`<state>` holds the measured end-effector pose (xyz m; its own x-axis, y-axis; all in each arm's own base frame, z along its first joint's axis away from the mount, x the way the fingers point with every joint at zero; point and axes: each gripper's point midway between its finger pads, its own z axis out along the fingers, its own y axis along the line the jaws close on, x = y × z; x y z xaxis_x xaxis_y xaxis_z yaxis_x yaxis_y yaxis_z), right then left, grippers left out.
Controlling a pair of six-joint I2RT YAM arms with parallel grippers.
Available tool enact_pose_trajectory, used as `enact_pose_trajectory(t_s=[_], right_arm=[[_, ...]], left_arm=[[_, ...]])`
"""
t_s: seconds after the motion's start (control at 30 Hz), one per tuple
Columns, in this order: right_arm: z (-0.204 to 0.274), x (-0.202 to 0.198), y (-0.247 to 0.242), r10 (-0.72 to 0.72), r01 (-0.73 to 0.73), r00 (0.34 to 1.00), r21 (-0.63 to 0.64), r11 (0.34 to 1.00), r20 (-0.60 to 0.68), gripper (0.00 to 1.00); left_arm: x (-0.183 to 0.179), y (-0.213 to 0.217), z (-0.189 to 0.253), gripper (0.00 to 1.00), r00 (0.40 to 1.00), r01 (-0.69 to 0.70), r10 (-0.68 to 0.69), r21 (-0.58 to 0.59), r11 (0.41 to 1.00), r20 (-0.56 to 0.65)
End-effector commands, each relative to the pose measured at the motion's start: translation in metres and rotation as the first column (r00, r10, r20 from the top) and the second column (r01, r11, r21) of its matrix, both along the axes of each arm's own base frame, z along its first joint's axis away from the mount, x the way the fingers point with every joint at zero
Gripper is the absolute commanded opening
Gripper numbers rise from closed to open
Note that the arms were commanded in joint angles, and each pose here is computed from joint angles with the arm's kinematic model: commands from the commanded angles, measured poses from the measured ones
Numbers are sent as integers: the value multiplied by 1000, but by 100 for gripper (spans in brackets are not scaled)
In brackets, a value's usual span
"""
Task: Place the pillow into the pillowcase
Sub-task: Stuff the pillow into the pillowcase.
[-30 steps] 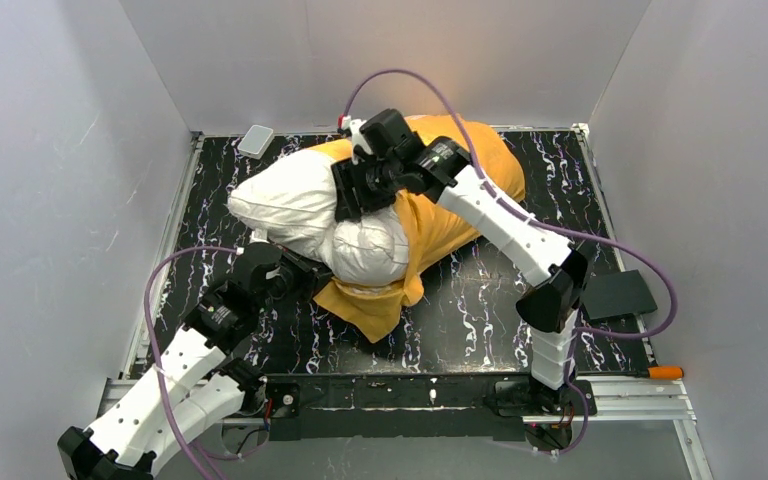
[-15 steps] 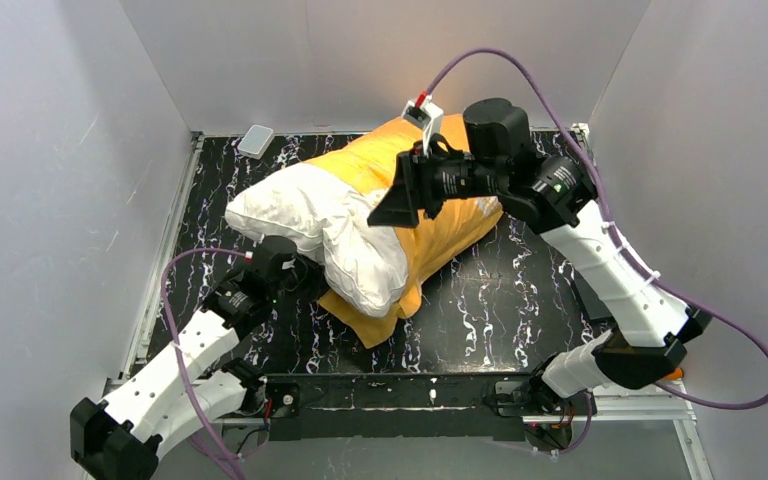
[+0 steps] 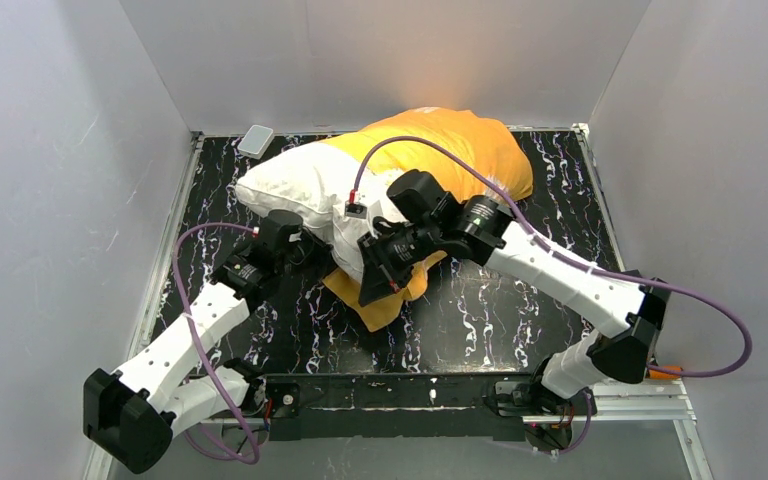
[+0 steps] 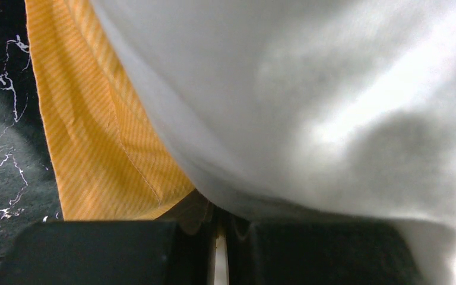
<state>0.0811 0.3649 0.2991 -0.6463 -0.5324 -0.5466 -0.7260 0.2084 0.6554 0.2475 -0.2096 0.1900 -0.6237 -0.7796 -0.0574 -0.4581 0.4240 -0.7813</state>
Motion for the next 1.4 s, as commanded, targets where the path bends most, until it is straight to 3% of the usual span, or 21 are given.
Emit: enact_pose_trajectory(t_s=[0.0, 0.17, 0.37, 0.63, 0.83, 1.13, 1.27, 1.37], right_arm=[[-24, 49, 10, -119, 134, 977, -76, 988, 176, 1], [-46, 117, 10, -267, 345, 895, -177, 922, 357, 1], [-52, 206, -25, -434, 538, 799, -173, 825, 415, 1], [-77, 245, -10, -418, 538, 804, -217, 815, 423, 1], [-127, 225, 2, -349, 459, 869, -312, 832, 350, 1], [-220, 135, -11, -189, 242, 970, -498, 832, 156, 1], [-211, 107, -17, -148, 159, 987, -475, 866, 62, 1], [-175, 98, -22, -103, 111, 994, -460, 881, 43, 1]], left_arm=[[2, -11, 52, 0, 989, 73, -62, -74, 995, 136], [-13, -12, 56, 0, 984, 127, -115, -80, 989, 134], [-40, -10, 55, 0, 975, 199, -187, -93, 976, 121], [-71, -30, 78, 0, 919, 381, -362, -120, 917, 152], [-73, -38, 128, 0, 875, 437, -397, -101, 894, 278], [-57, -62, 215, 0, 788, 510, -349, -219, 832, 507], [-48, -50, 209, 0, 821, 432, -278, -223, 874, 499], [-44, -28, 180, 0, 877, 308, -193, -206, 929, 440]])
